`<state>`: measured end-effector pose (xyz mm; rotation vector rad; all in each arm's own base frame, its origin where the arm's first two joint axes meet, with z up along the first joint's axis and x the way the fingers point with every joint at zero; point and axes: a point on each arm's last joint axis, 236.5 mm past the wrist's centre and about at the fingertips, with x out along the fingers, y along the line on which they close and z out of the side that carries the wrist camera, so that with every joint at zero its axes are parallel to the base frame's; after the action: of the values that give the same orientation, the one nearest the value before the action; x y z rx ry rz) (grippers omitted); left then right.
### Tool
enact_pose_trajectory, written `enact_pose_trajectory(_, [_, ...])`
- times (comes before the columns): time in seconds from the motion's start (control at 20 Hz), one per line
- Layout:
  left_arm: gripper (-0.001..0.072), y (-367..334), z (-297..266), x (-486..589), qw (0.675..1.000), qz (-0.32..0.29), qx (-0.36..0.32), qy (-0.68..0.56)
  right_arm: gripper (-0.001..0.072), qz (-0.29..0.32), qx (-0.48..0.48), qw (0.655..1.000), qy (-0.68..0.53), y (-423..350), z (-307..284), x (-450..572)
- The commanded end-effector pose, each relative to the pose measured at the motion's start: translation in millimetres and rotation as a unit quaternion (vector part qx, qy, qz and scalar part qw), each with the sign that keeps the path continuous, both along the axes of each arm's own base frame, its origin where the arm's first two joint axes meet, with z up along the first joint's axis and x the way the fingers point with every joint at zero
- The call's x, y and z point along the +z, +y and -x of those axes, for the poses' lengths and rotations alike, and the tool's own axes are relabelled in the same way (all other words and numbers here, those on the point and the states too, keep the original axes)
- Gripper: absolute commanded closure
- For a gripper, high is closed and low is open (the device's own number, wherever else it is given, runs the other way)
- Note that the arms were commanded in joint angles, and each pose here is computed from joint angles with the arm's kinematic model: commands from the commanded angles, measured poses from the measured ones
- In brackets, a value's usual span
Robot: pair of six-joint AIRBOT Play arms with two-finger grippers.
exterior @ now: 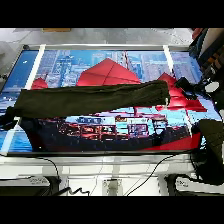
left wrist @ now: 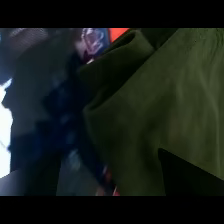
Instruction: Fold the clothes and pants, and hang the long-sleeved shirts on hangers.
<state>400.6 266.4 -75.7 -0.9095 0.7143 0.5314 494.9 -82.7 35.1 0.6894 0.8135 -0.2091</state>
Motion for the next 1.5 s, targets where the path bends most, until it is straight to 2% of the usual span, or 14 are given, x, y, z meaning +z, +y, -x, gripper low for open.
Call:
enact_pose_trajectory(0.0, [0.001, 5.6, -32.7, -3.6, 0.997, -0.069, 0.027, -0.02, 0.0029, -0.011, 0.002, 1.0, 0.003, 4.2, 1.5, -0.4])
enact_pose_trajectory(0.25, [0.0025, -4.0, -64.8, -12.9, 0.994, -0.101, 0.017, -0.027, 0.003, -0.015, 0.024, 0.999, 0.029, 12.5, 11.6, -7.7])
enact_pose_trajectory(0.35, [0.0286, -2.1, -71.6, -12.1, 0.994, -0.104, 0.016, -0.03, 0.0031, -0.012, 0.04, 0.998, 0.04, 16.4, 16.7, -11.0])
enact_pose_trajectory(0.4, [0.0372, 3.3, -74.6, -5.1, 0.993, -0.114, 0.021, -0.038, 0.0033, -0.014, 0.045, 0.998, 0.046, 18.5, 19.4, -12.7])
enact_pose_trajectory(0.45, [0.0453, 8.6, -79.4, 5.3, 0.991, -0.122, 0.025, -0.048, 0.0075, -0.01, 0.056, 0.997, 0.052, 20.6, 22.5, -14.3])
enact_pose_trajectory(0.5, [0.0669, 11.0, -84.7, 17.7, 0.99, -0.125, 0.023, -0.058, 0.0154, -0.008, 0.067, 0.996, 0.058, 22.6, 25.7, -15.6])
enact_pose_trajectory(0.55, [0.0697, 11.1, -89.7, 29.6, 0.988, -0.14, 0.006, -0.062, 0.0213, -0.004, 0.076, 0.995, 0.061, 23.9, 27.8, -16.1])
enact_pose_trajectory(0.65, [0.0698, 1.4, -100.2, 50.5, 0.984, -0.161, -0.054, -0.056, 0.0339, 0.003, 0.087, 0.994, 0.059, 25.0, 29.3, -13.5])
enact_pose_trajectory(0.75, [0.0698, -17.6, -105.5, 65.1, 0.979, -0.156, -0.126, -0.037, 0.0556, 0.008, 0.097, 0.994, 0.047, 28.1, 28.9, -5.3])
enact_pose_trajectory(0.8, [0.0698, -25.6, -106.9, 73.9, 0.976, -0.151, -0.152, -0.032, 0.0634, 0.013, 0.106, 0.994, 0.039, 31.5, 27.7, 0.0])
enact_pose_trajectory(0.9, [0.0698, -34.4, -111.0, 98.6, 0.973, -0.147, -0.175, -0.04, 0.068, 0.021, 0.119, 0.992, 0.022, 43.5, 21.2, 12.4])
enact_pose_trajectory(1.0, [0.0697, -41.9, -115.0, 130.8, 0.968, -0.158, -0.186, -0.06, 0.0677, 0.035, 0.138, 0.99, -0.01, 66.4, 6.0, 30.1])
enact_pose_trajectory(1.25, [0.0698, -71.7, -113.6, 223.2, 0.933, -0.25, -0.23, -0.118, 0.0679, 0.073, 0.183, 0.969, -0.149, 157.9, -39.3, 90.2])
enact_pose_trajectory(1.45, [0.0698, -116.2, -107.2, 284.2, 0.91, -0.283, -0.253, -0.167, 0.068, 0.052, 0.251, 0.954, -0.159, 251.6, -50.8, 82.7])
